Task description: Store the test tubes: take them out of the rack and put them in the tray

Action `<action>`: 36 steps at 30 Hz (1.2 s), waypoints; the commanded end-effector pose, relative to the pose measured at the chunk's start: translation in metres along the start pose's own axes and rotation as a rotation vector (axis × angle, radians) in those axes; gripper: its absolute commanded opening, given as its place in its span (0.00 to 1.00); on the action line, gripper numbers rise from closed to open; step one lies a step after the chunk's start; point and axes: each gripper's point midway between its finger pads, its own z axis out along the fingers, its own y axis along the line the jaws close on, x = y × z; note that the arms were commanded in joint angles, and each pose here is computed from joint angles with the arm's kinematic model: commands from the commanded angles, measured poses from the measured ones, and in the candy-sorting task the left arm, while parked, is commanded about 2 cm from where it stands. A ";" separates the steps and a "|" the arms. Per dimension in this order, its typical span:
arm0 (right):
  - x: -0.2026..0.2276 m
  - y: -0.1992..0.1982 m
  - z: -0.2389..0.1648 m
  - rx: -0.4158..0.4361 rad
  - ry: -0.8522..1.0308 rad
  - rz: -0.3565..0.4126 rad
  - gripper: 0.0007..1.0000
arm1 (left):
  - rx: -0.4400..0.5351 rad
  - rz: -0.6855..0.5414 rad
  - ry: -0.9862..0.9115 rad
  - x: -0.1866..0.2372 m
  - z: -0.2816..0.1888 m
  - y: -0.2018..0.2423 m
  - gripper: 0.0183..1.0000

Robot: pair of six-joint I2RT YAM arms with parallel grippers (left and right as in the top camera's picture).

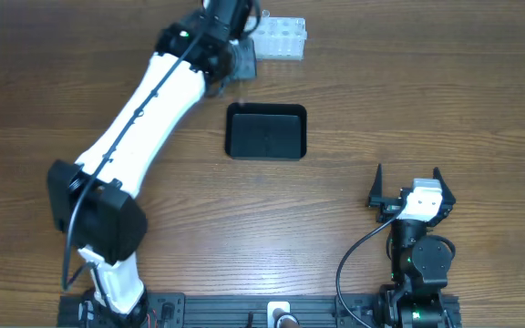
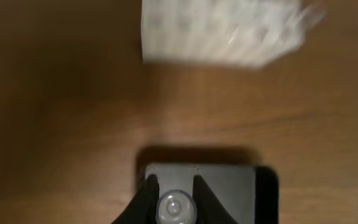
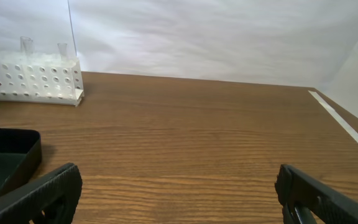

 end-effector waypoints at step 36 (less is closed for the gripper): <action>0.002 -0.003 0.000 0.018 0.000 0.003 0.99 | -0.157 0.079 0.335 0.089 0.083 0.016 0.06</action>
